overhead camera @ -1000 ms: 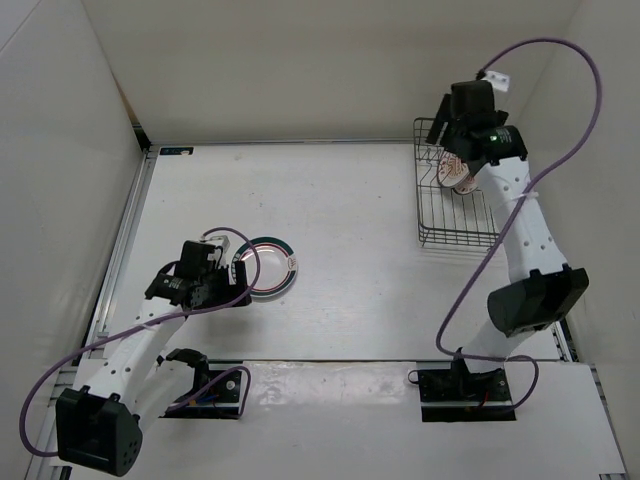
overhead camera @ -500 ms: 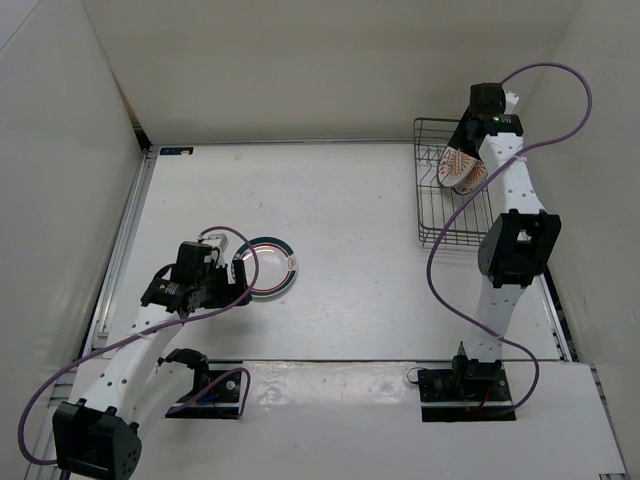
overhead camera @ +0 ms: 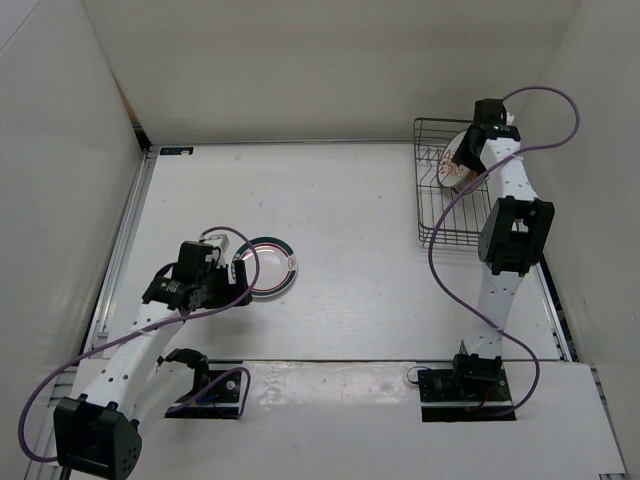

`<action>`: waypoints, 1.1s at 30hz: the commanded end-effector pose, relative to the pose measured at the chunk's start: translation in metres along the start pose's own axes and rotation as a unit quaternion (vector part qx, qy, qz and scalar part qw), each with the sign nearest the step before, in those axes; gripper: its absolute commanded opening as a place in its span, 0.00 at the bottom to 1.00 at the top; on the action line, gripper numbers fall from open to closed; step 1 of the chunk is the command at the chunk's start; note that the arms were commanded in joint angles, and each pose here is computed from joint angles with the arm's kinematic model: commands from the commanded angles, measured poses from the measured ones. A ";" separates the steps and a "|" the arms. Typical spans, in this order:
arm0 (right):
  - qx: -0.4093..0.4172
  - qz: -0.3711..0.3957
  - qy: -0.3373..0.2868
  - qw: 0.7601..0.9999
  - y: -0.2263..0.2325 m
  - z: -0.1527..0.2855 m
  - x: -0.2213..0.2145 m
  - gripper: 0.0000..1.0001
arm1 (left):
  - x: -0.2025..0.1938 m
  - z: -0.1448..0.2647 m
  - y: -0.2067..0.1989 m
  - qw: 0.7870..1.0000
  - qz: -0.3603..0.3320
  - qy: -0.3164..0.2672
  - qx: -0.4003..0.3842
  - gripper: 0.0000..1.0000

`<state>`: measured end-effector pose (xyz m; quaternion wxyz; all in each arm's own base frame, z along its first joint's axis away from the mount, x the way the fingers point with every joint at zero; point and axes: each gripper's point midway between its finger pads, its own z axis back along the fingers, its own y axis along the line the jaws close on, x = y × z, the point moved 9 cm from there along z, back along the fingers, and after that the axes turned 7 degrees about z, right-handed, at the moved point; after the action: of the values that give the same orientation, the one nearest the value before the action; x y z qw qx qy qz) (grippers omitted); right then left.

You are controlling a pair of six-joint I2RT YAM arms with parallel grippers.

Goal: Unload the plates from the dish rack

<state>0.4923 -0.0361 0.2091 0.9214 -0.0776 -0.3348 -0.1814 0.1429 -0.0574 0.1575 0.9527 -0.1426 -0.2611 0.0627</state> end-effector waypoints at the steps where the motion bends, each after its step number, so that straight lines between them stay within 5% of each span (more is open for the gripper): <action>1: 0.025 0.010 -0.020 0.999 0.007 -0.005 0.006 0.56 | 0.004 0.000 -0.004 1.000 -0.005 -0.002 -0.012 1.00; 6: 0.027 0.013 -0.030 0.999 0.006 -0.003 0.011 0.35 | 0.004 -0.003 -0.003 1.000 -0.006 0.008 -0.008 1.00; 11: 0.012 0.007 -0.051 0.999 0.002 0.014 0.023 0.00 | 0.003 -0.004 -0.004 1.000 -0.004 0.012 -0.012 1.00; 27: -0.053 -0.021 -0.166 0.984 -0.025 0.173 0.045 0.00 | 0.003 -0.002 -0.005 1.000 -0.003 0.006 -0.020 1.00; 30: 0.088 -0.018 -0.173 0.981 -0.004 0.228 0.023 0.00 | 0.003 -0.002 -0.005 1.000 -0.002 0.010 -0.018 1.00; 33: 0.284 -0.013 -0.134 0.949 0.016 0.256 -0.035 0.00 | 0.004 -0.003 -0.005 1.000 -0.002 0.008 -0.015 1.00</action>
<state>0.3529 0.0159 0.3760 0.8608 -0.0041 -0.4889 -0.1416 0.1438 -0.0592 0.1529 0.9574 -0.1452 -0.2418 0.0618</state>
